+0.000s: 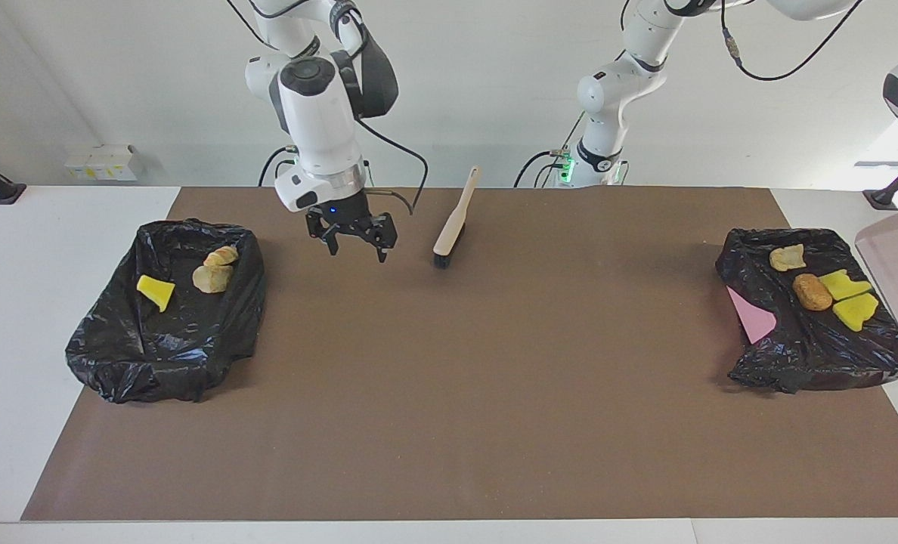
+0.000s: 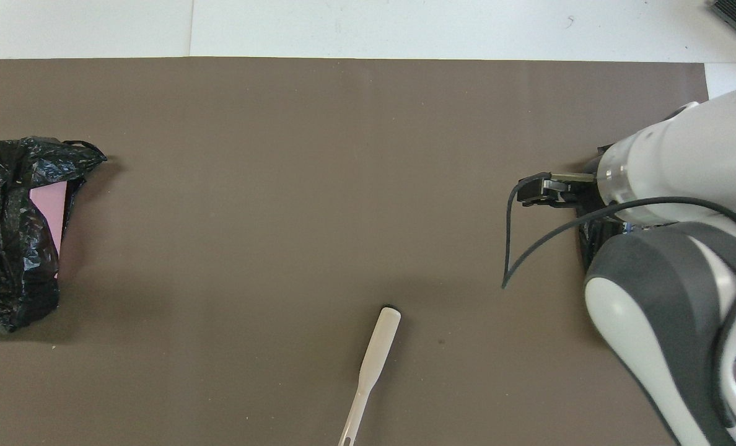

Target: Sweep and dump trash in bin

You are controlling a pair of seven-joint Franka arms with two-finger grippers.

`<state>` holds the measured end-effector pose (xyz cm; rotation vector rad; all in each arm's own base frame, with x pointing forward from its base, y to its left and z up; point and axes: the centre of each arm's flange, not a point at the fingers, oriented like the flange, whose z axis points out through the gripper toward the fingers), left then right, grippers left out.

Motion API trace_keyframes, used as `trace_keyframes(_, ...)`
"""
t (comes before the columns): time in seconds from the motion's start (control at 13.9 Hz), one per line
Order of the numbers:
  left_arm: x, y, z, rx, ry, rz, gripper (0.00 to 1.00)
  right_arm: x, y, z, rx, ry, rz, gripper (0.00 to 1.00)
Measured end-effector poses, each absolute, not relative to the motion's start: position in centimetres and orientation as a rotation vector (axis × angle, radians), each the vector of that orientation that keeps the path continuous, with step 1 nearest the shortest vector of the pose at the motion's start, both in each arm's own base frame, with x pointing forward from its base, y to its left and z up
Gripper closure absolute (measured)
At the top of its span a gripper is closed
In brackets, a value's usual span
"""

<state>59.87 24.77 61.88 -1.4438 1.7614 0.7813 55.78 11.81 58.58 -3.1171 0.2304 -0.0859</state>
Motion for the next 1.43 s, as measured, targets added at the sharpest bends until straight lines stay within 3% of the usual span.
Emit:
trace_keyframes(0.36,59.9,22.8,61.2,-1.552,1.797,0.73,0.68,54.7,9.3,64.3,-3.177,0.114,-0.039,0.0)
trace_keyframes(0.93,59.1,20.7,57.8,-1.921,1.923,0.47,0.68,54.7,9.0,65.1,-3.183,0.078,-0.06,0.0)
trace_keyframes(1.43,56.3,9.8,54.2,-2.263,1.782,0.409,0.68,53.0,7.6,67.9,-3.186,0.12,-0.094,0.0)
